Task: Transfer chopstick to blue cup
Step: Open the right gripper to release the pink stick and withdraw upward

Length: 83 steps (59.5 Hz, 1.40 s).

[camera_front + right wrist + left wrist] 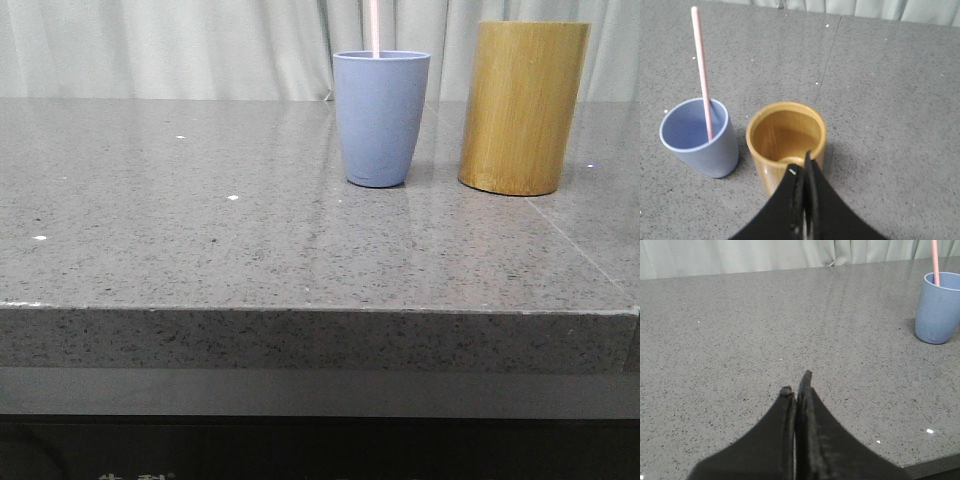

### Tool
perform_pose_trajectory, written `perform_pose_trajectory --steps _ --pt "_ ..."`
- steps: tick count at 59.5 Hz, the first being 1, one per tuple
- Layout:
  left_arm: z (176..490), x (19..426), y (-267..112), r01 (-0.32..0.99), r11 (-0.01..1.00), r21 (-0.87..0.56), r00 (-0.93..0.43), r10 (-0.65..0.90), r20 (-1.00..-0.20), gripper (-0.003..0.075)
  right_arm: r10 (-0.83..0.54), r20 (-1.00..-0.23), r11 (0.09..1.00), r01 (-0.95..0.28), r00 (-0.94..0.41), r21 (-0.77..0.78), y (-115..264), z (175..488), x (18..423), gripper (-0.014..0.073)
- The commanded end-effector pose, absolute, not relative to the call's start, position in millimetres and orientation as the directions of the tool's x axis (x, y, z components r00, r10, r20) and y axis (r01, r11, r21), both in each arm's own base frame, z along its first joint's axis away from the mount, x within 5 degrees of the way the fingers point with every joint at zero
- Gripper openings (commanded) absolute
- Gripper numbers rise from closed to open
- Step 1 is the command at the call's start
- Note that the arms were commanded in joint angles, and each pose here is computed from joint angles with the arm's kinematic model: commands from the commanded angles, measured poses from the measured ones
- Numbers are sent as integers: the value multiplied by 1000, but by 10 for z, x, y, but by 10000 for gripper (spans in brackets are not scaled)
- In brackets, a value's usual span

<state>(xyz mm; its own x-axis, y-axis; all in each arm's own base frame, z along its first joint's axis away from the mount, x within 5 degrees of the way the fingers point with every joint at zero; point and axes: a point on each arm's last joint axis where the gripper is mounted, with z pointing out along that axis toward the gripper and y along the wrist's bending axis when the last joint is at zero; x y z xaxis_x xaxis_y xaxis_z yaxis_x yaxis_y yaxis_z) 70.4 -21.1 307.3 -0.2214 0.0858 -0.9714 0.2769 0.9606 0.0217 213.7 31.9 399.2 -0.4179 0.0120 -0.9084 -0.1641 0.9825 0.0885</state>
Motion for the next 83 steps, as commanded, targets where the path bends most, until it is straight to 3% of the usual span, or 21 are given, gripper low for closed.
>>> perform_pose_trajectory --steps 1,18,29,43,83 --pt "3224 716 -212 272 962 13 -132 51 -990 -19 49 -975 986 -146 -218 82 255 3985 1874 -69" --pt "3225 716 -212 271 962 14 -130 51 -990 -19 68 -993 989 -125 -100 80 152 3305 1183 -69" --pt "3225 716 -212 271 962 14 -130 51 -990 -19 73 -996 989 -128 -56 79 122 3075 910 -69" --pt "3225 716 -212 271 962 14 -130 51 -990 -19 79 -997 988 -132 0 78 108 3084 796 -69" --pt "3225 716 -212 271 962 14 -130 51 -990 -19 79 -997 988 -132 0 78 108 3084 796 -69"
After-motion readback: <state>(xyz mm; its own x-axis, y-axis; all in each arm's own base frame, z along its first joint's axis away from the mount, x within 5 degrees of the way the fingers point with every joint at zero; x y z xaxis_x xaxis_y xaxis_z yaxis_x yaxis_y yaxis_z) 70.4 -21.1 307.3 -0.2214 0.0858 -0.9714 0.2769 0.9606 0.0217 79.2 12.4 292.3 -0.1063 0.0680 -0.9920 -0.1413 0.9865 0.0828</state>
